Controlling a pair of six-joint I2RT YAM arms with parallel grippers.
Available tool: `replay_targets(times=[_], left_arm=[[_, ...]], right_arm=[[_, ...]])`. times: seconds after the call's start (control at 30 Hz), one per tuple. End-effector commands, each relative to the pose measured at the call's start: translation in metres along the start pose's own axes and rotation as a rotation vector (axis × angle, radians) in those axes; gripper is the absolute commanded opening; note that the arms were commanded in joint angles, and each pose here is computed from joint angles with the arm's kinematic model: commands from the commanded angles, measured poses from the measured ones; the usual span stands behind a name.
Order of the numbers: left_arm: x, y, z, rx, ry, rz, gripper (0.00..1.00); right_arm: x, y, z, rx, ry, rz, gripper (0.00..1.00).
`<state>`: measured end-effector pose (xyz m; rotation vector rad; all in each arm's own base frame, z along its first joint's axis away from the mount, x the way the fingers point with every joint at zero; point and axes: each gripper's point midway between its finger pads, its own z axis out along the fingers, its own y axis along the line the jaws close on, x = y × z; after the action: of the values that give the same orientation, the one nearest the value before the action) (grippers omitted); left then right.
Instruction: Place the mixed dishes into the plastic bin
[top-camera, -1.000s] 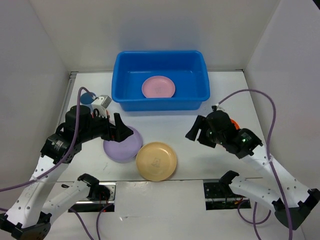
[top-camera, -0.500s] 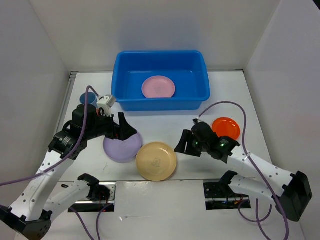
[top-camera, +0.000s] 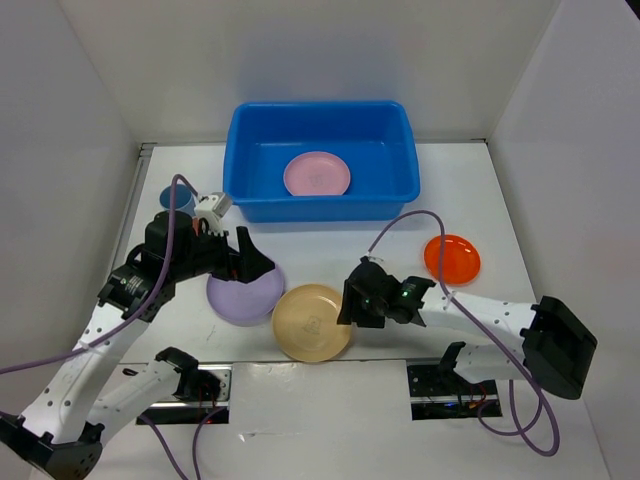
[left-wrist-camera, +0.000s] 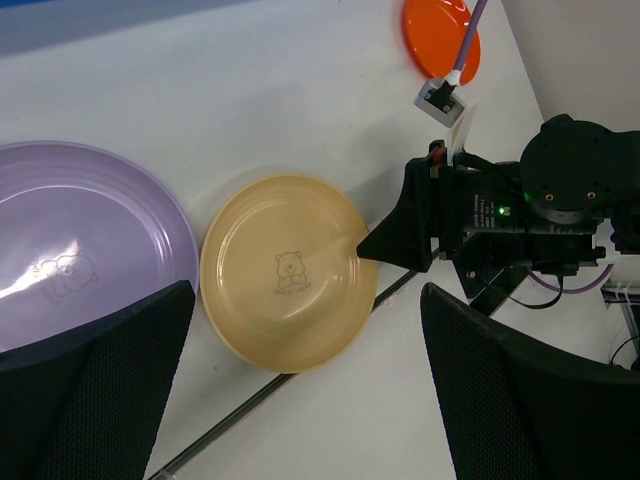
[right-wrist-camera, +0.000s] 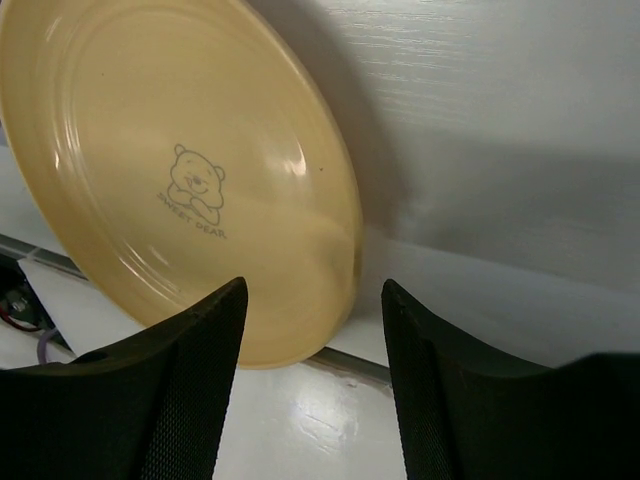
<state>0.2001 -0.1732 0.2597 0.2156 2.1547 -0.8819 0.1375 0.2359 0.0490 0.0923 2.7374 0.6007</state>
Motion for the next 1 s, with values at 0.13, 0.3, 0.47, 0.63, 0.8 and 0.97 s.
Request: replay_targets(times=[0.13, 0.3, 0.47, 0.63, 0.8, 0.97], left_arm=[[-0.007, -0.006, 0.001, 0.042, -0.047, -0.001, 1.00], [-0.007, -0.010, -0.001, 0.086, -0.115, 0.009, 1.00], [-0.006, -0.009, -0.005, 0.069, -0.111, 0.013, 1.00], [-0.005, -0.007, -0.007, 0.059, -0.115, 0.012, 1.00], [-0.005, -0.007, -0.007, 0.059, -0.115, 0.012, 1.00], [-0.006, -0.005, -0.007, 0.050, -0.119, 0.021, 1.00]], right_arm=[[-0.006, 0.006, 0.013, -0.004, -0.063, 0.031, 0.55], [-0.009, 0.001, 0.021, -0.014, -0.105, 0.053, 0.41], [-0.008, -0.004, 0.028, 0.013, -0.103, 0.060, 0.36], [-0.011, -0.006, 0.031, 0.033, -0.115, 0.059, 0.24], [-0.009, -0.016, 0.031, 0.084, -0.111, 0.053, 0.02], [-0.013, -0.031, 0.013, 0.181, -0.135, 0.121, 0.00]])
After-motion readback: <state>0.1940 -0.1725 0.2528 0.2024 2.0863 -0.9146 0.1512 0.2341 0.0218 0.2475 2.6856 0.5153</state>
